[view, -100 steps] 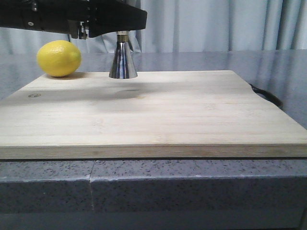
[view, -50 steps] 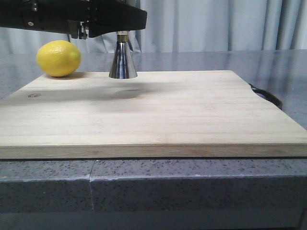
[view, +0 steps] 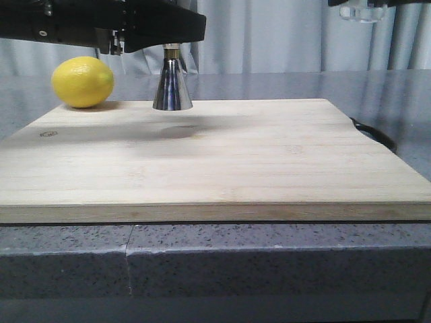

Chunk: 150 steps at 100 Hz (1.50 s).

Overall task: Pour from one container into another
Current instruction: 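Tilt the beaker upright with the right gripper, then set the beaker back on the board and open the right gripper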

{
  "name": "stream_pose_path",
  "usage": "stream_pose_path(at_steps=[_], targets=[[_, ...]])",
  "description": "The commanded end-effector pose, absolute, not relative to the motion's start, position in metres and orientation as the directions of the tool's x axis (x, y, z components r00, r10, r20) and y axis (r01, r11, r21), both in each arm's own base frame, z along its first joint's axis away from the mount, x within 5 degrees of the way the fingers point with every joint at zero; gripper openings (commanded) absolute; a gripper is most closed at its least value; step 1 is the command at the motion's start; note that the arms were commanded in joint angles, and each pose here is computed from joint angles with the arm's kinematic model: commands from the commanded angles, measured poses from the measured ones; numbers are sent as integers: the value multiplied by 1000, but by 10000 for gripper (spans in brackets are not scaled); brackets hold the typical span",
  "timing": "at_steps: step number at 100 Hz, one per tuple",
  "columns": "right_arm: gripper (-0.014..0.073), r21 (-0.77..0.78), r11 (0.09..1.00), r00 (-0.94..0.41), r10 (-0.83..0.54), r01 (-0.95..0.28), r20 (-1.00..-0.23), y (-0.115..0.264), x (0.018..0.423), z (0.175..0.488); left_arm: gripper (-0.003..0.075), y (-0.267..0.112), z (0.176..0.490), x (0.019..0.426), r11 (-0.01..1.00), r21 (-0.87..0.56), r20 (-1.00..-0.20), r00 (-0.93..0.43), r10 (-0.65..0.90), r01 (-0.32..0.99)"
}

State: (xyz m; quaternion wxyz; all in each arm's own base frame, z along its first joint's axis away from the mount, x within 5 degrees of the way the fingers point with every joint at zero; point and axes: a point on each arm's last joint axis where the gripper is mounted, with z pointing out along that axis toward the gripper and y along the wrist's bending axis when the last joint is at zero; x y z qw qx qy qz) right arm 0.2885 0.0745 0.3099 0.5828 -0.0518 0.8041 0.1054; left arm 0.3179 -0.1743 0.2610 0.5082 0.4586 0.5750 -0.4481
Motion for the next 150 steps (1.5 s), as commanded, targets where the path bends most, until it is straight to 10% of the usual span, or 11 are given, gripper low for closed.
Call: stream_pose_path(at_steps=[1,150], targets=[[323,147,972,-155,119,-181,-981,68,284,329,229,-176,293,312,143,-24,-997,-13,-74,989],[323,29,937,-71,4,-348,-998,110,314,229,229,-176,293,312,143,-24,-997,-13,-74,989]])
